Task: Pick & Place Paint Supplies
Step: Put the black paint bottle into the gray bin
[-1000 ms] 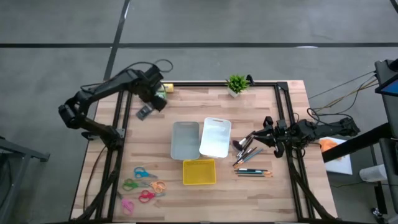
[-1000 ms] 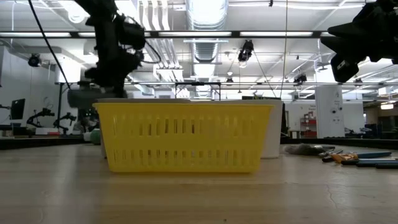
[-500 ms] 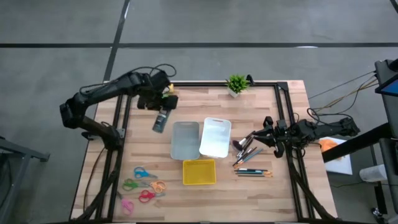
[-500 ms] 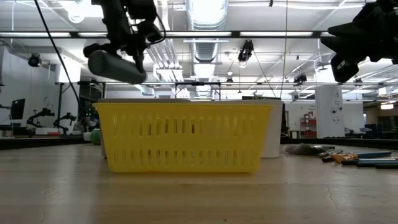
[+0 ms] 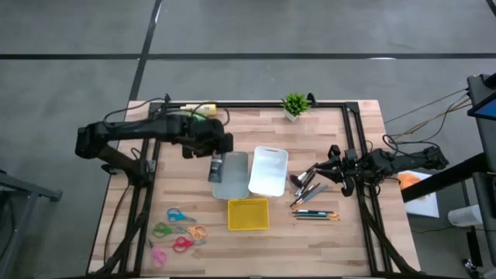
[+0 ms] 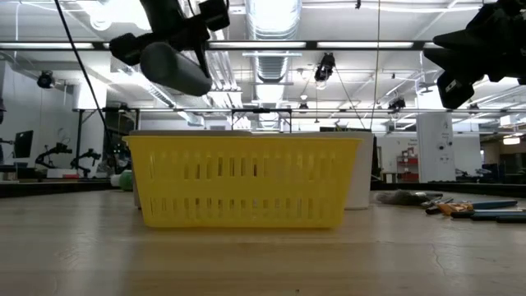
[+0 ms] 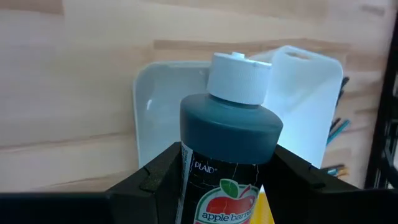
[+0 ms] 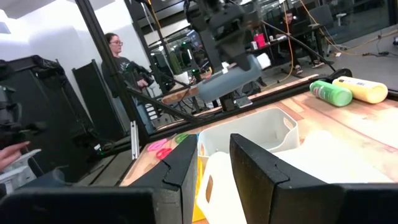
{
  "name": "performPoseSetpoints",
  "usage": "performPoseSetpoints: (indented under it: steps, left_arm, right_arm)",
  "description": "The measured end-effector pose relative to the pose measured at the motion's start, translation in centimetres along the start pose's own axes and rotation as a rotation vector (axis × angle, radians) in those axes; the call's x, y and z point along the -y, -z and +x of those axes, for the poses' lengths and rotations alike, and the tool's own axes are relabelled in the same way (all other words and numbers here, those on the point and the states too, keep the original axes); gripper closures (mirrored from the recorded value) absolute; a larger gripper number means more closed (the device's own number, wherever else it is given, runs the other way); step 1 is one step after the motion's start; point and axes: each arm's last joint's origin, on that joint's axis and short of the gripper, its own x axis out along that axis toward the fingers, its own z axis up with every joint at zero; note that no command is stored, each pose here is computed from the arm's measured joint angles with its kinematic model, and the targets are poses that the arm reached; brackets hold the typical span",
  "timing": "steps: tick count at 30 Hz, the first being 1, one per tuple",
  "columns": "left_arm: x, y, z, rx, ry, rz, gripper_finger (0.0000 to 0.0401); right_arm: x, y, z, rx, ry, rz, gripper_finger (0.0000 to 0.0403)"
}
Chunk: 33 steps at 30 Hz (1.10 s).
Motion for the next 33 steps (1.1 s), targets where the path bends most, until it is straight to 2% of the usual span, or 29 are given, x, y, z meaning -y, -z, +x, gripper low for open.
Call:
performPoseSetpoints:
  steps: [6,12,17,27,33]
  left_arm:
    - [0.9,1.8,2.3,-0.017,-0.02,0.035,0.022]
    - [1.4,2.2,5.4,-0.018,-0.087,-0.084,0.022]
    - [1.5,2.5,7.9,-0.015,-0.16,-0.111,0.022]
    - [1.5,2.9,13.3,-0.014,-0.256,-0.105,0.022]
    - [1.2,3.0,15.5,-0.022,-0.295,-0.045,0.022]
  right_arm:
    - [0.0,0.0,0.0,-0.001,0.0,0.0,0.0309]
    - [0.0,0.0,0.0,-0.001,0.0,0.0,0.0309]
    - [0.0,0.0,0.0,0.0,0.0,0.0,0.0309]
    - [0.0,0.0,0.0,-0.001,0.0,0.0,0.0309]
    - [0.0,0.0,0.0,-0.001,0.0,0.0,0.0309]
